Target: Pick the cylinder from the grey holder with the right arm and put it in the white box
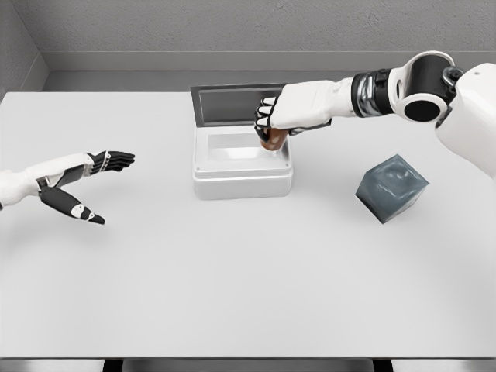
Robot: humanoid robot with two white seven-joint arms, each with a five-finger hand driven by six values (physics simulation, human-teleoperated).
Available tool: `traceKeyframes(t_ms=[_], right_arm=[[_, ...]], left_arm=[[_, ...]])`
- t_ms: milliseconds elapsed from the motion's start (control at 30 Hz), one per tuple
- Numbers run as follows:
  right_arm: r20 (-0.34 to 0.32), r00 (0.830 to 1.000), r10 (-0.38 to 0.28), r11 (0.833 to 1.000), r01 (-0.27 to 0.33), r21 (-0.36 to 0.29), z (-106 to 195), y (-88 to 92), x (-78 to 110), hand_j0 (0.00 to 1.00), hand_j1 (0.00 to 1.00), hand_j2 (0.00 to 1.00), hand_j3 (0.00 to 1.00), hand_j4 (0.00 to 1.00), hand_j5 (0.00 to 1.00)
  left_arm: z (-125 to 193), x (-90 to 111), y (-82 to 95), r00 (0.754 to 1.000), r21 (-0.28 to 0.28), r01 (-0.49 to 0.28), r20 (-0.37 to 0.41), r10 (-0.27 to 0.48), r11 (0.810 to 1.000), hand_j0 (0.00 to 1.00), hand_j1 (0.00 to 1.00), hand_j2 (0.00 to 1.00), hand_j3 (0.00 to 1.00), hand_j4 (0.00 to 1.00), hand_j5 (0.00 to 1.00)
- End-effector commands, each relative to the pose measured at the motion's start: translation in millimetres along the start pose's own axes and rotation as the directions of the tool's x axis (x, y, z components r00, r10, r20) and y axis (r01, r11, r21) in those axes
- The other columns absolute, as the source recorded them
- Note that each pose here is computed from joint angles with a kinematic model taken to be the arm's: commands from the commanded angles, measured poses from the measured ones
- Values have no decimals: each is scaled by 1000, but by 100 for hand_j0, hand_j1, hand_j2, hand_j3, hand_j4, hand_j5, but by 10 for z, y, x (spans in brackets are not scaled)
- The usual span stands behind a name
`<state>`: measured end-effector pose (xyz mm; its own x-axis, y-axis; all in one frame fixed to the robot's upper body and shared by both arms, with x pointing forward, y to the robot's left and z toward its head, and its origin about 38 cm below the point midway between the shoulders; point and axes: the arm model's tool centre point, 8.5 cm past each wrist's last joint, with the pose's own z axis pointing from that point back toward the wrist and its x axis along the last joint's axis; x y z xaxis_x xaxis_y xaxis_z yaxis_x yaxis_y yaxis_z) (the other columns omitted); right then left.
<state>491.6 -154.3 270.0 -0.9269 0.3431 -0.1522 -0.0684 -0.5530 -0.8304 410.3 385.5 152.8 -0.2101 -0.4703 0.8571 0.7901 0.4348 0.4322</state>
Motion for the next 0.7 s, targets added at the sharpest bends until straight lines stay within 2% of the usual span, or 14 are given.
traceKeyframes(t_ms=[0, 667], right_arm=[[-1, 1000, -6, 1000, 6, -3, 12, -4, -9, 19, 19, 19, 19, 19, 19], [-1, 1000, -1, 1000, 1, 1, 12, -17, -10, 20, 20, 20, 20, 20, 20]], left_arm=[[4, 5, 8, 1000, 5, -5, 3, 5, 1000, 100, 100, 100, 100, 100, 100], [-18, 2, -2, 1000, 4, -8, 7, 8, 1000, 100, 100, 100, 100, 100, 100]])
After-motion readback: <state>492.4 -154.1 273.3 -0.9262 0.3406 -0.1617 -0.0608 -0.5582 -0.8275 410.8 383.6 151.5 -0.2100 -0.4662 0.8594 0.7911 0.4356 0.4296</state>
